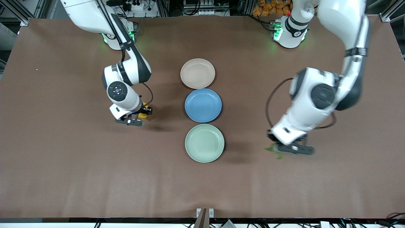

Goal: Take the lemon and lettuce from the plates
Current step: 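Lift the lettuce with the left gripper while the right gripper lifts the lemon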

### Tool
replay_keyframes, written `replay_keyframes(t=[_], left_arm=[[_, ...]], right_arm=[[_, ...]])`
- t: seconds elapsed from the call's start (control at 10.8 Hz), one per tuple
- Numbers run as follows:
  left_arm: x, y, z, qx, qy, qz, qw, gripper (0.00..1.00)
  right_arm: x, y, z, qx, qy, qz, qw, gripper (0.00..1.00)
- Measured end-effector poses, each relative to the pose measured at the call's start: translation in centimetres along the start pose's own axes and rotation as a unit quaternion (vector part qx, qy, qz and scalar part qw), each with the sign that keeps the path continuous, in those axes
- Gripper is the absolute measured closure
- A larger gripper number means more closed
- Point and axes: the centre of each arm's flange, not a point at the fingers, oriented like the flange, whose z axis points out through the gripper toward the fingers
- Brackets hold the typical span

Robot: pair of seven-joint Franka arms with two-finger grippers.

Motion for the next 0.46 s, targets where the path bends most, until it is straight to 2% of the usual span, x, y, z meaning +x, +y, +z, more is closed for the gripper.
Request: replay_keyframes(t=[0.18,0.46], left_arm=[[-0.2,-6.4,2.2,0.008,-0.027,-0.009,1.000,0.97],[-1.5,-10.5,7.3,0.014,-0.072,-0.033,0.997,0.97]], right_arm=[[1.8,3.5,0.8,-0.001,0.000,-0.025,1.000,0.32],[4.4,9.5,1.3,0.006,0.004,-0.056,0.998,0.32]])
